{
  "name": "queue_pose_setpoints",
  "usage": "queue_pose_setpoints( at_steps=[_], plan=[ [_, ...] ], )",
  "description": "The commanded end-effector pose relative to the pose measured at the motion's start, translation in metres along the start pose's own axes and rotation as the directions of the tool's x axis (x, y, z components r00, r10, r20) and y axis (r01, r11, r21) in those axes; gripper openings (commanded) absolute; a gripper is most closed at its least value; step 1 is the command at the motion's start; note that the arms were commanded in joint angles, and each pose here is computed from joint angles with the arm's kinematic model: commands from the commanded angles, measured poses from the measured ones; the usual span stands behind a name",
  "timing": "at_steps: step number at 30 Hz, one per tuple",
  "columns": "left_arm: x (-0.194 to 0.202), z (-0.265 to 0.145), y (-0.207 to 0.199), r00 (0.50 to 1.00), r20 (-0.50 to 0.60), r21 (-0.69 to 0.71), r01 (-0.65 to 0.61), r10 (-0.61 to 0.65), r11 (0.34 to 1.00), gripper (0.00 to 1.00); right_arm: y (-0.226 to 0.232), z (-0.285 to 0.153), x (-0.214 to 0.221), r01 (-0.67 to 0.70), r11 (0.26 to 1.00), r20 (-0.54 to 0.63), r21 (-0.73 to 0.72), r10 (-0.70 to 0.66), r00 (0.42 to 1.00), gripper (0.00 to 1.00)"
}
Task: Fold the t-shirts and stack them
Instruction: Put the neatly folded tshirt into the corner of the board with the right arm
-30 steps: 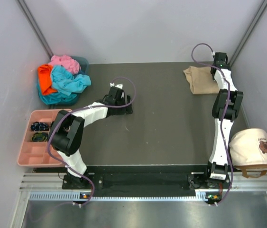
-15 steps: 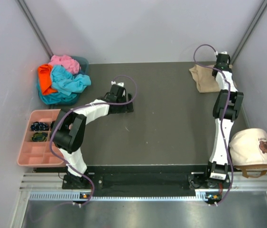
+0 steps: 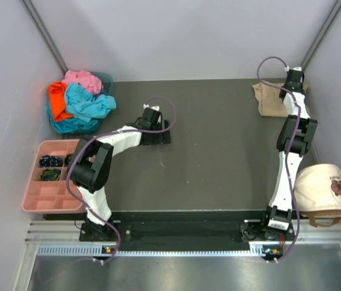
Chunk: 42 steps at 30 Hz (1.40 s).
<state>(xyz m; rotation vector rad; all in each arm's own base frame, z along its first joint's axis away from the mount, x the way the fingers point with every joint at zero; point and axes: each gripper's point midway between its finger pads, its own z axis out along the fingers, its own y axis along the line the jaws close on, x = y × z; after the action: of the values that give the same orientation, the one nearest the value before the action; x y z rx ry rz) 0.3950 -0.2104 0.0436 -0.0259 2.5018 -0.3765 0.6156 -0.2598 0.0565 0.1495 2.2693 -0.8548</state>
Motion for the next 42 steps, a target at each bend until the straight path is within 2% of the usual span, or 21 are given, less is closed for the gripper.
queue_pose_setpoints(
  at_steps=[1,8,13,15,16,19,22,26,29,37,42],
  plan=[
    [-0.016,-0.003,-0.009,0.999,0.032,0.025,-0.005,0.005,1.0,0.84,-0.003,0.004,-0.014,-0.052,0.999,0.053,-0.004,0.052,0.997,0.0],
    [-0.011,-0.003,-0.012,1.0,0.013,0.052,-0.003,0.002,0.999,0.84,0.009,-0.002,-0.02,-0.068,0.994,0.066,-0.081,0.074,0.995,0.0],
    [-0.009,-0.002,-0.013,1.0,0.009,0.059,0.003,-0.004,0.998,0.84,0.015,-0.005,-0.023,-0.054,0.995,0.073,-0.08,0.06,0.995,0.0],
    [-0.008,-0.002,-0.013,1.0,0.009,0.057,0.002,-0.002,0.998,0.84,0.012,-0.006,-0.025,-0.064,0.996,0.077,-0.061,0.068,0.995,0.14],
    [-0.007,-0.001,-0.012,1.0,0.007,0.054,0.003,-0.004,0.999,0.84,0.007,-0.009,-0.029,-0.07,0.996,0.087,-0.047,0.074,0.993,0.36],
    [-0.007,-0.001,-0.011,1.0,0.007,0.054,-0.001,0.001,0.999,0.84,-0.007,-0.018,-0.042,-0.099,0.995,0.119,-0.003,0.098,0.988,0.89],
    [-0.004,0.002,-0.011,1.0,-0.002,0.055,-0.002,0.003,0.998,0.85,-0.019,-0.027,-0.053,-0.134,0.991,0.161,0.02,0.13,0.978,0.99],
    [-0.005,0.005,-0.014,1.0,-0.006,0.066,0.001,0.0,0.998,0.84,-0.036,-0.057,-0.085,-0.176,0.984,0.225,0.008,0.17,0.96,0.99],
    [-0.007,0.005,-0.017,1.0,-0.002,0.081,0.009,-0.009,0.997,0.84,-0.032,-0.077,-0.096,-0.172,0.985,0.243,-0.032,0.174,0.954,0.99],
    [-0.008,-0.004,-0.021,1.0,0.021,0.105,0.019,-0.022,0.994,0.84,0.005,-0.13,-0.121,-0.133,0.983,0.292,-0.123,0.164,0.942,0.99],
    [-0.036,-0.021,-0.024,0.993,0.118,0.096,-0.017,0.006,0.995,0.85,0.04,-0.191,-0.138,-0.151,0.943,0.291,-0.295,0.24,0.926,0.99]
  ],
)
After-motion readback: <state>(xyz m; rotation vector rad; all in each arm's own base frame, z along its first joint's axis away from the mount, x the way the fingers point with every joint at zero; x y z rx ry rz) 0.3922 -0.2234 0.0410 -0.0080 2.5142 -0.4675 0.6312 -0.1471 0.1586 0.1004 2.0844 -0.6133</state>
